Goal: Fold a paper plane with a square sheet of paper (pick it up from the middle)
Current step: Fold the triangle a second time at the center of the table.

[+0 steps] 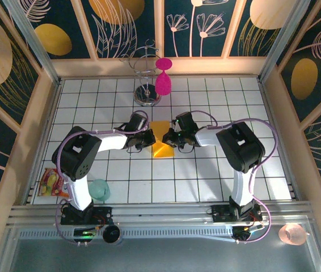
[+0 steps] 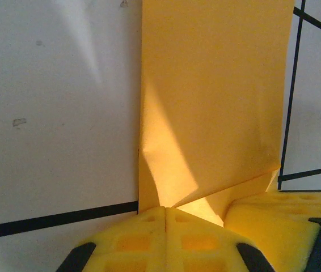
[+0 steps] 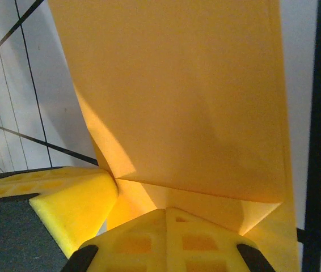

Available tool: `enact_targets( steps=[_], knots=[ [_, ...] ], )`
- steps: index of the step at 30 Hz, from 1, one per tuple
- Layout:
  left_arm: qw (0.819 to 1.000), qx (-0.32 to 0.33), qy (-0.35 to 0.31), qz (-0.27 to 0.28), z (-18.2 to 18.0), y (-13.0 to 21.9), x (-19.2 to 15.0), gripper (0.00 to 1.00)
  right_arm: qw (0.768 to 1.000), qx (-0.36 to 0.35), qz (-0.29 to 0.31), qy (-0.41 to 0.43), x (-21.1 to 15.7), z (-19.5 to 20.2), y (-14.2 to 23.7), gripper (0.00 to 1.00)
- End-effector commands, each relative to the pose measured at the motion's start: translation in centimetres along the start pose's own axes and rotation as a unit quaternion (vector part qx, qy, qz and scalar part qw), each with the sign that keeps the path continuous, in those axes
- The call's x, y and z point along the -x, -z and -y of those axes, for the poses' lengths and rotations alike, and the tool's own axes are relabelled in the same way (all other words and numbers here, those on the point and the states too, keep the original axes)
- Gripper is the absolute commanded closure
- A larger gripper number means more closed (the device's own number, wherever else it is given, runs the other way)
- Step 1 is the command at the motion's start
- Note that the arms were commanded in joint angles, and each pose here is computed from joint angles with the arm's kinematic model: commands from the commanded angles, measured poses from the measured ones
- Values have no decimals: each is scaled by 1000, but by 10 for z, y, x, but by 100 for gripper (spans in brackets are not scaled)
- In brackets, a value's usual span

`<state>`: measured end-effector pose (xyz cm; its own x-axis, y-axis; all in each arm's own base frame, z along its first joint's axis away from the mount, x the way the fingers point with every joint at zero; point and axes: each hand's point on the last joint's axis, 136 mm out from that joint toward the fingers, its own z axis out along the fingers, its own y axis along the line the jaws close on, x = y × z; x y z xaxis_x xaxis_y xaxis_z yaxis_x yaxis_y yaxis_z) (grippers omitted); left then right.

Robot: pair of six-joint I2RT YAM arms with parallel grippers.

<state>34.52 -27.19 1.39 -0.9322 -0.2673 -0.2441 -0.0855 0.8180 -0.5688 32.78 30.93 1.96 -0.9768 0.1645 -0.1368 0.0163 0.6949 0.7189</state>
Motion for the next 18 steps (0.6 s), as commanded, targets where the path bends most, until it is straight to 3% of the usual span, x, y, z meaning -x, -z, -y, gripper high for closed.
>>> enact_targets(
  steps=[1, 9, 18],
  knots=[
    [999, 28, -1, -21, -15, -4, -9, 100, 999, -35, -16, -17, -8, 18, -5, 100],
    [999, -27, -30, 24, 34, 30, 20, 99, 991, -114, -31, -57, -21, 63, -8, 100],
    [998, -54, -18, -15, 41, 35, -24, 95, 984, -148, -42, -87, -30, 82, -10, 100]
  ],
)
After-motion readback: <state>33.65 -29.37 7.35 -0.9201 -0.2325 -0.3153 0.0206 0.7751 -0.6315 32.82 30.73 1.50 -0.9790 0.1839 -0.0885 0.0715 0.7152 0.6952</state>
